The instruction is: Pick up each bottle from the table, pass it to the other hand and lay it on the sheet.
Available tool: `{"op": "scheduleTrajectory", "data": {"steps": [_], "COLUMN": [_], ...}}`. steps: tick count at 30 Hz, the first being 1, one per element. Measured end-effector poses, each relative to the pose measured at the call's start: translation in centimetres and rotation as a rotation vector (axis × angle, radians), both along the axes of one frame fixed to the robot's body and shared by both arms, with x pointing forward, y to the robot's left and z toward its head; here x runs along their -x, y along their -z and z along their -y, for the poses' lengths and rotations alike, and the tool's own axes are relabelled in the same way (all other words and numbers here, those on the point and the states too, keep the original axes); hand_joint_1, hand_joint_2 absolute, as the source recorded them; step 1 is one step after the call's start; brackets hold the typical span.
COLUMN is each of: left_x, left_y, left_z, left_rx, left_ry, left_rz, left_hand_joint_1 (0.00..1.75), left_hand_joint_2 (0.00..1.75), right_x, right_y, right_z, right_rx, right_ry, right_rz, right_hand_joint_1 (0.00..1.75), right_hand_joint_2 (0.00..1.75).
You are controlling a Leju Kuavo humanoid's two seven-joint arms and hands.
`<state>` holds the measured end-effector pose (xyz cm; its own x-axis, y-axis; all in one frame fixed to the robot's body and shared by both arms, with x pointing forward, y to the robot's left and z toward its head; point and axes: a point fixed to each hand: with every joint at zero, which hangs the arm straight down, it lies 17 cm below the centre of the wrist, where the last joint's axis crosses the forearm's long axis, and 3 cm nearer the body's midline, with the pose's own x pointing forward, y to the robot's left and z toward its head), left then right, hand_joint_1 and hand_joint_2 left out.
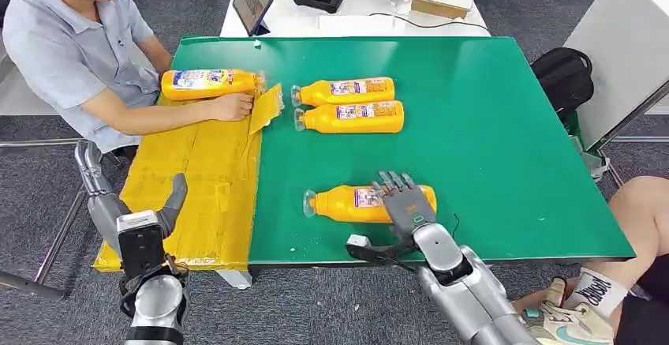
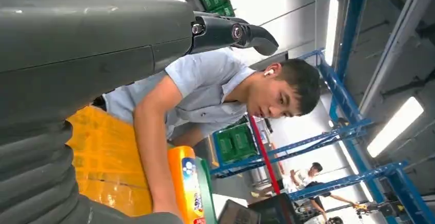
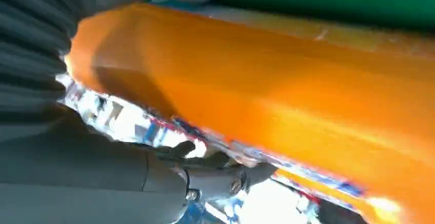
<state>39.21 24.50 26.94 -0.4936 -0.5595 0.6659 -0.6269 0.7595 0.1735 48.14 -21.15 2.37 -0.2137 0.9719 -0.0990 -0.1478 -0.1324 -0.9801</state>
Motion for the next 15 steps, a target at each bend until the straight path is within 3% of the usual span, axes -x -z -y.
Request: {"op": "scheduleTrajectory", "data": {"steps": [6, 15], "left_x": [-0.1, -0.6], "left_y": [0.1, 0.1], "left_z": [-0.3, 0.3], "left_rx": [-0.003, -0.011], "left_ry": [-0.004, 0.017], "left_rz": [-0.007, -0.007], "left_hand_joint_1": [0.00, 0.00], "left_hand_joint_2": [1.75, 1.75], "right_x": [0.5, 0.4], "right_y": [0.6, 1.3], "right_z": [3.3, 3.6], "right_rx": [0.013, -0.101], "right_ry": [0.060, 0.057], "right_rz": [-0.025, -0.060], "right_hand_joint_1": [0.00, 0.00], "right_hand_joint_2": [1.75, 1.75]}}
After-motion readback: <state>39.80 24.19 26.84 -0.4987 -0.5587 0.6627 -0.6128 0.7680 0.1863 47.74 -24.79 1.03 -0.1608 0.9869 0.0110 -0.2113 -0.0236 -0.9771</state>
